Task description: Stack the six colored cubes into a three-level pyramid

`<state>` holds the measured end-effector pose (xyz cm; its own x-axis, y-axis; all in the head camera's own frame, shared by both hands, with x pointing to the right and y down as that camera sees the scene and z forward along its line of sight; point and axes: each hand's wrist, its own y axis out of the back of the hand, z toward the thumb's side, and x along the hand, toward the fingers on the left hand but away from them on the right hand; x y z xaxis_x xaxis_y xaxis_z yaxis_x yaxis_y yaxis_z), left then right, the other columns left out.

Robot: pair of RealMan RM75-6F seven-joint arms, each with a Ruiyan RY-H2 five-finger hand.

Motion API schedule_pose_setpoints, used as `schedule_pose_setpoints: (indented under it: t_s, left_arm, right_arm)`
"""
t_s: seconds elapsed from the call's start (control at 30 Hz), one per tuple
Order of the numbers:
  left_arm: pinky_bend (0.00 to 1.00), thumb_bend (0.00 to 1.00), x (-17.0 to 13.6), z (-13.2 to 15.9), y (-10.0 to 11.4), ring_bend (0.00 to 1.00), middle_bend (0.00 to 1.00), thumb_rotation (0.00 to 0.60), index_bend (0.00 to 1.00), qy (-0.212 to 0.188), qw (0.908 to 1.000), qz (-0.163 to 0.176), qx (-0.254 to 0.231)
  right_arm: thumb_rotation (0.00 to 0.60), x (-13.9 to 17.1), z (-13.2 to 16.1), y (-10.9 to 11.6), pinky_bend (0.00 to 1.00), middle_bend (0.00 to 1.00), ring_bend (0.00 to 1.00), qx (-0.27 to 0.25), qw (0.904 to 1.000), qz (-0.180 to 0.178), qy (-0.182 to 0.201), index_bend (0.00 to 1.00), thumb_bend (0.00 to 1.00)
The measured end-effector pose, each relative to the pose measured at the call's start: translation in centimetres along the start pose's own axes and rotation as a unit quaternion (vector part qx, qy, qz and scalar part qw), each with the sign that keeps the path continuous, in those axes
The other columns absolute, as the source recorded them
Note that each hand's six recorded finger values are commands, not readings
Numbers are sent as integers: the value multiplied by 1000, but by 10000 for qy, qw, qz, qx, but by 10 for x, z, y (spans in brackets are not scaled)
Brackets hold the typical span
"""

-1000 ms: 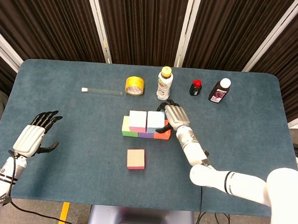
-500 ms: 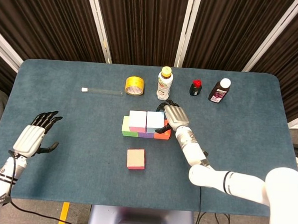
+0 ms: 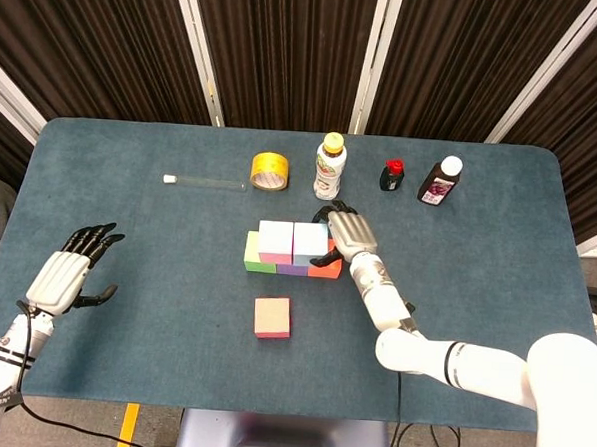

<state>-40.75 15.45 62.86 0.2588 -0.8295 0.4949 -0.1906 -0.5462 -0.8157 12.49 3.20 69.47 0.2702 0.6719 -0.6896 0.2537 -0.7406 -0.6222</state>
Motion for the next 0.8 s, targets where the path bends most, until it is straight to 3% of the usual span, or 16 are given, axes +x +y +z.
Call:
schedule_pose_setpoints:
  t_s: [0.8]
  left_arm:
    - [83, 308, 0, -1, -1, 0, 0, 600, 120, 16, 10000, -42, -1]
  right_arm:
    - [600, 2, 3, -1, 231, 287, 130, -46, 10000, -18, -9, 450, 274]
